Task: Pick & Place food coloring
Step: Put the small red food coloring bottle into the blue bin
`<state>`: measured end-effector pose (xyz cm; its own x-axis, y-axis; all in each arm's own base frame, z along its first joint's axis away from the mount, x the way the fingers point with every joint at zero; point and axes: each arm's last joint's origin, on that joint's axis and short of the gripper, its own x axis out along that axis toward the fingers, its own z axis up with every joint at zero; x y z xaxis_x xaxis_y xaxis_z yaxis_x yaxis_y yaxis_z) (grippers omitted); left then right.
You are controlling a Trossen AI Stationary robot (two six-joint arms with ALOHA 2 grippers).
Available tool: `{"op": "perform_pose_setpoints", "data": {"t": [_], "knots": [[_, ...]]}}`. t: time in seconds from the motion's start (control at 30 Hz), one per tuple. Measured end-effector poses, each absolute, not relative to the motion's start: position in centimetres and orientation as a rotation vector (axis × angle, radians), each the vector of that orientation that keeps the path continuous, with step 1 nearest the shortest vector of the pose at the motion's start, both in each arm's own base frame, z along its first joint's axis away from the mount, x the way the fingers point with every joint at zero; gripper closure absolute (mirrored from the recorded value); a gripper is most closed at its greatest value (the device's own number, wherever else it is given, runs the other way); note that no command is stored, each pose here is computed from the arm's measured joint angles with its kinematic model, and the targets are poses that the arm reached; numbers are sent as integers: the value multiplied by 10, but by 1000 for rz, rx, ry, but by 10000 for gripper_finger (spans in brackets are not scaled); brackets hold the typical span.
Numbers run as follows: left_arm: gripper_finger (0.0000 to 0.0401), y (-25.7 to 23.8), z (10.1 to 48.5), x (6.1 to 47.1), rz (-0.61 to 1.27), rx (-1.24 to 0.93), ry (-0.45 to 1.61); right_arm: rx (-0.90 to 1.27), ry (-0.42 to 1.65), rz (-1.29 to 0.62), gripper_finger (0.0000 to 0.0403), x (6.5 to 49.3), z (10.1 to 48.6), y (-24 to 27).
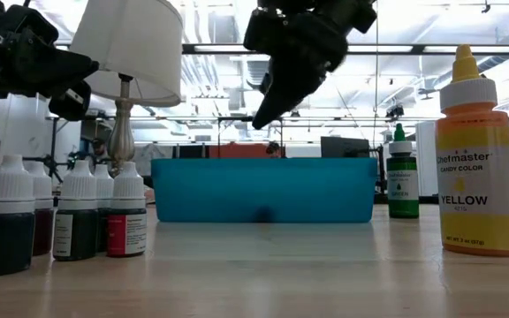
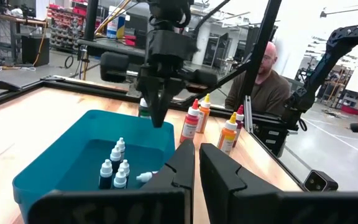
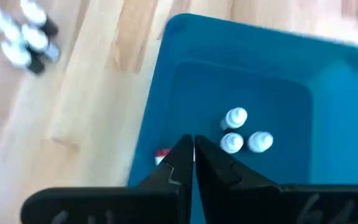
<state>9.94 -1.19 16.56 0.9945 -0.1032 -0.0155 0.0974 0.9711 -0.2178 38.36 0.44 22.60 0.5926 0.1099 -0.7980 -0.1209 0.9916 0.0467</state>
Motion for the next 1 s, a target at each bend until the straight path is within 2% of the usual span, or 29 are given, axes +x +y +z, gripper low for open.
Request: {"op": "perform_pose_setpoints", "data": {"t": [0.23, 0.4, 0.6, 0.73, 0.87, 1.0], "knots": [[401, -12, 166, 99, -102, -219, 27, 331, 963, -35, 383, 382, 225, 6], [401, -12, 166, 99, -101, -219, 27, 512, 1010, -81, 331, 379, 223, 9], [401, -12, 166, 99, -101, -219, 27, 662, 1011, -196, 250, 381, 218, 9], [401, -12, 166, 99, -101, -219, 27, 756, 1027, -268, 212, 385, 207, 9], [401, -12, 166, 99, -102, -219, 27, 771, 1059, -290, 193, 389, 196, 12], [401, -12, 166, 99, -101, -219, 27, 788, 1056, -298, 191, 395, 195, 12]]}}
